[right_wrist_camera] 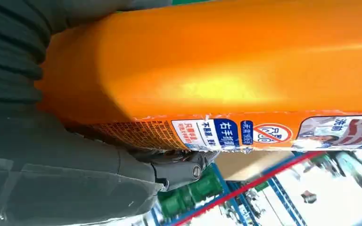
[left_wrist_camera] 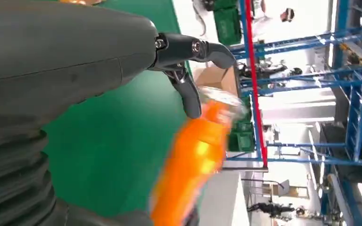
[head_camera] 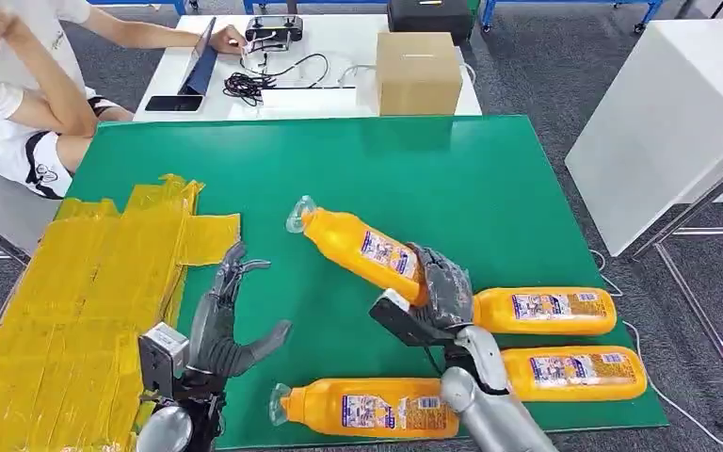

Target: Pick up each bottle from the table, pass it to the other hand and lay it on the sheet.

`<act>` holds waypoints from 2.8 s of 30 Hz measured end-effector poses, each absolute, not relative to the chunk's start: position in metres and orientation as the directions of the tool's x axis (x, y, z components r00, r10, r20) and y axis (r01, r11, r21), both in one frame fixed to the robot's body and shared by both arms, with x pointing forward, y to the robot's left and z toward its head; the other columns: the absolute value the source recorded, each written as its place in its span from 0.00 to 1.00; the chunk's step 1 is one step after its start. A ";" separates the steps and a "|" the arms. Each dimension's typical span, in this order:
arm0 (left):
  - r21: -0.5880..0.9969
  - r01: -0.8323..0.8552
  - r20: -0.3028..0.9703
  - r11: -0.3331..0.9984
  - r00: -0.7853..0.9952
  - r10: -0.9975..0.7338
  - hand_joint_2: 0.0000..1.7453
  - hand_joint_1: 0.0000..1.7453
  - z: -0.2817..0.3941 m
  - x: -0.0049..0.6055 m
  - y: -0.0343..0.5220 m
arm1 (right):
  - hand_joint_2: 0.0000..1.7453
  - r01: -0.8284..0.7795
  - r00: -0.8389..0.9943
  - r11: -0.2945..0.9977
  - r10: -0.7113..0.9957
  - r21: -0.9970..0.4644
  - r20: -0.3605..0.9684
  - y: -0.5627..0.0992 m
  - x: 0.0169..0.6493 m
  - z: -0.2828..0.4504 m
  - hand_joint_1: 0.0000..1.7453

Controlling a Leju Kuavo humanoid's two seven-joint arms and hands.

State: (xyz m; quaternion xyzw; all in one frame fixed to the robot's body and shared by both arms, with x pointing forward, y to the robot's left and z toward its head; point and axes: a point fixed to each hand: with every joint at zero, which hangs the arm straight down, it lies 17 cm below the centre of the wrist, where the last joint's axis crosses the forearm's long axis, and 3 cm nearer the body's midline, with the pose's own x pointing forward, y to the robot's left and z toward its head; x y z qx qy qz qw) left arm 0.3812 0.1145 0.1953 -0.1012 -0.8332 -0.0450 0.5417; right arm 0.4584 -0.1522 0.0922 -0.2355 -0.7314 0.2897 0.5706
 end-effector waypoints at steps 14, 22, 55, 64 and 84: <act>-0.054 0.283 0.892 0.958 -0.418 0.173 1.00 0.00 0.229 0.388 0.101 | 1.00 -0.012 -0.423 0.981 0.170 -0.193 0.890 -0.150 0.406 0.174 1.00; -0.060 0.386 0.878 0.920 -0.418 0.233 1.00 0.00 0.249 0.389 0.075 | 1.00 -0.165 -0.480 0.982 -0.001 -0.089 0.877 -0.118 0.390 0.194 1.00; -0.101 0.543 0.861 0.834 -0.373 0.347 1.00 0.00 0.265 0.371 0.041 | 1.00 -0.237 -0.572 0.918 0.132 -0.318 0.809 -0.037 0.377 0.196 1.00; -0.120 0.556 0.851 0.822 -0.370 0.374 1.00 0.00 0.270 0.368 0.041 | 1.00 -0.305 -0.554 0.880 0.147 -0.364 0.819 -0.006 0.374 0.179 1.00; -0.126 0.523 0.846 0.843 -0.388 0.367 1.00 1.00 0.270 0.371 0.046 | 1.00 -0.354 -0.558 0.840 0.162 -0.410 0.814 0.020 0.371 0.170 1.00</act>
